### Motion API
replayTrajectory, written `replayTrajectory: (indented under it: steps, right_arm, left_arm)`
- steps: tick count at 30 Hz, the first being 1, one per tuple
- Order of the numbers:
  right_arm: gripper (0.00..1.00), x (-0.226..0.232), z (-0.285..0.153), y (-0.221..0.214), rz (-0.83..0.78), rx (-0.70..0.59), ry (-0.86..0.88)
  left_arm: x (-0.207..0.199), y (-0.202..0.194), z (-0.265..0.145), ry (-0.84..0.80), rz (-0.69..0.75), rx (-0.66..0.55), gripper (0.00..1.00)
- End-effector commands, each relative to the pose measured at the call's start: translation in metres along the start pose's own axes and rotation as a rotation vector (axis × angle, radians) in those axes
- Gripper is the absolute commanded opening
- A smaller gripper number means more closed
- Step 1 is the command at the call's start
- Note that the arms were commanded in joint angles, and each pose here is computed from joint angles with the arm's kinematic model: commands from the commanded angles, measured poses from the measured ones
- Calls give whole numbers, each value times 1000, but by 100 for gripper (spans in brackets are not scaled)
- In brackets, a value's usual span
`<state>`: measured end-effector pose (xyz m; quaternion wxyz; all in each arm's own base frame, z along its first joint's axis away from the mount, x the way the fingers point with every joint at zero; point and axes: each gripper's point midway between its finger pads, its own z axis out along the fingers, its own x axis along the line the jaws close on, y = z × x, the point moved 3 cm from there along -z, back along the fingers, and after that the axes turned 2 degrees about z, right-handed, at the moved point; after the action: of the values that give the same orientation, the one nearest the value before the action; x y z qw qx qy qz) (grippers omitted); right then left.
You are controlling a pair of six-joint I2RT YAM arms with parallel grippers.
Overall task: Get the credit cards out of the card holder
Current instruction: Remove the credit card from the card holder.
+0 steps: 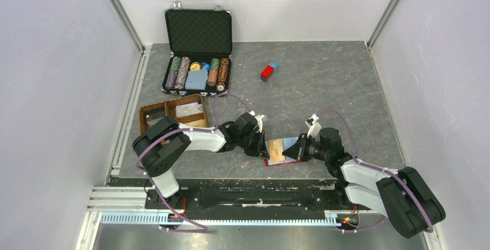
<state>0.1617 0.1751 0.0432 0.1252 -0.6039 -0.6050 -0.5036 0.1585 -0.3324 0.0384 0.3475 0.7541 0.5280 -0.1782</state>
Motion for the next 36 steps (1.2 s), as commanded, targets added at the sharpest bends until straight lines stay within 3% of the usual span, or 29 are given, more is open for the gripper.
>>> replayTrajectory:
  steps: [1, 7, 20, 30, 36]
  right_arm:
    - [0, 11, -1, 24, -63, -78, 9]
    - [0, -7, -8, 28, -65, -97, -131]
    - [0, -4, -25, 52, -85, -226, -169]
    - [0, 25, -38, 74, -198, -224, -128]
    - [0, 32, -37, 68, -200, -188, -78]
  left_arm:
    - [27, -18, 4, 132, -20, 34, 13]
    - [32, -20, 2, 160, -20, 32, 13]
    - [21, -12, -3, 140, -16, 14, 14]
    - [-39, 33, -42, 26, 72, -86, 38]
    - [-47, 49, -51, 43, 111, -137, 41]
